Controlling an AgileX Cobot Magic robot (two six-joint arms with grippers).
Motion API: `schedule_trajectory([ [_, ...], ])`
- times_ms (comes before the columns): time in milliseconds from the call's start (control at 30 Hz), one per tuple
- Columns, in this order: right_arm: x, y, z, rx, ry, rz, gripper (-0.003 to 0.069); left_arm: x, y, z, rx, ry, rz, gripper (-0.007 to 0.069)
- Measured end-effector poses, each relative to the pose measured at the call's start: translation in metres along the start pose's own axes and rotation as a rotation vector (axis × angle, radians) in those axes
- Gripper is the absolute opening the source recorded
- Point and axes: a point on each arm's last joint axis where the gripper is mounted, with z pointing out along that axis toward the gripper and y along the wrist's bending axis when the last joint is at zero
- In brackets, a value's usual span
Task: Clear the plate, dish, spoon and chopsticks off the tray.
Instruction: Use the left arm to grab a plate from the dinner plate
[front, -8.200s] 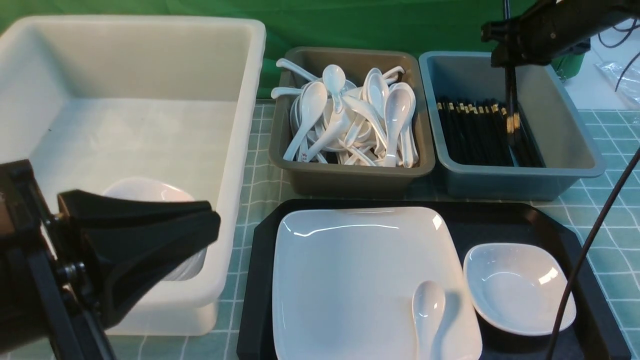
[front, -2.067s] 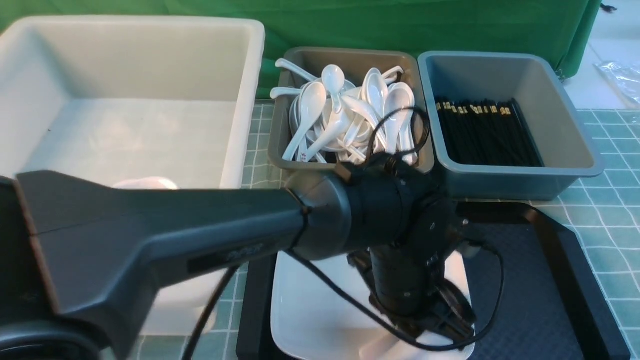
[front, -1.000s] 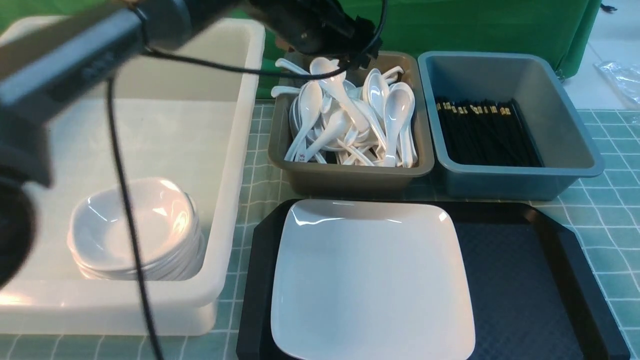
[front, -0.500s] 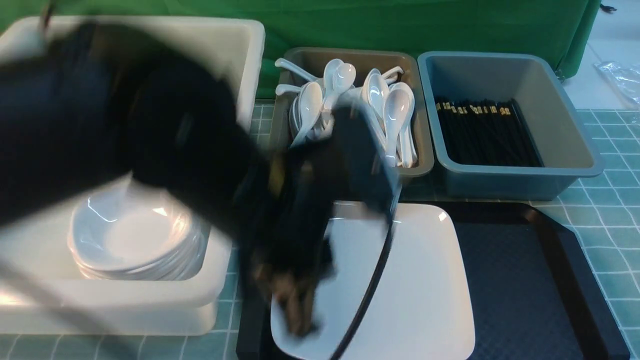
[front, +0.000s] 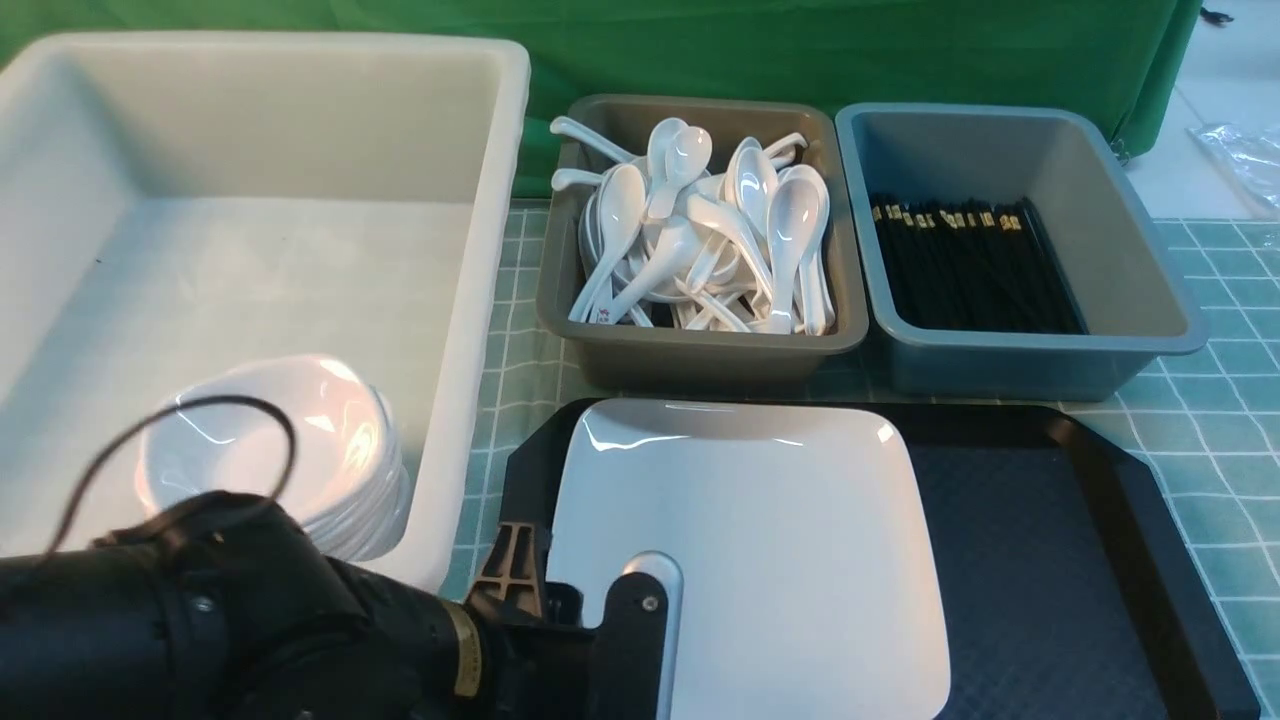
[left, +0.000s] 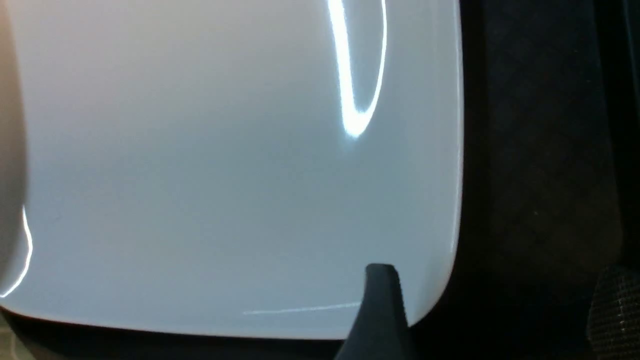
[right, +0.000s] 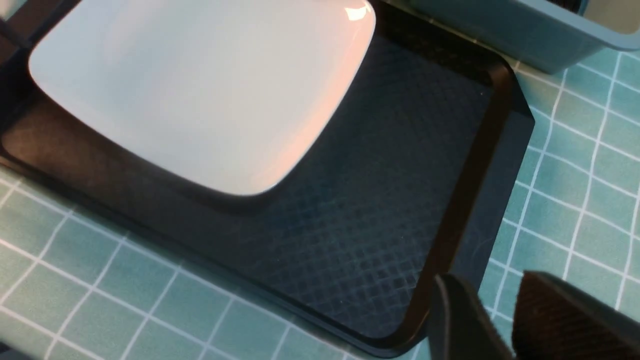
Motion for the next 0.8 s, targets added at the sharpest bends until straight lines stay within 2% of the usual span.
schedule_trajectory([
  [167,0.0,0.0,0.0,-0.002,0.001,0.016,0.0216,0.002,0.0,0.021,0.019,0.031,0.039,0.0499],
  [400,0.0,0.001,0.0,-0.008,0.003,0.018,0.0216,0.007,0.001,0.039,0.006,0.082,0.137,0.0377],
  [533,0.0,0.001,0.0,-0.011,0.004,0.021,0.0216,0.008,0.004,0.043,-0.023,0.099,0.147,0.0338],
  [800,0.0,0.001,0.0,-0.012,0.005,0.022,0.0217,0.009,0.006,0.048,-0.04,0.11,0.124,0.0318],
])
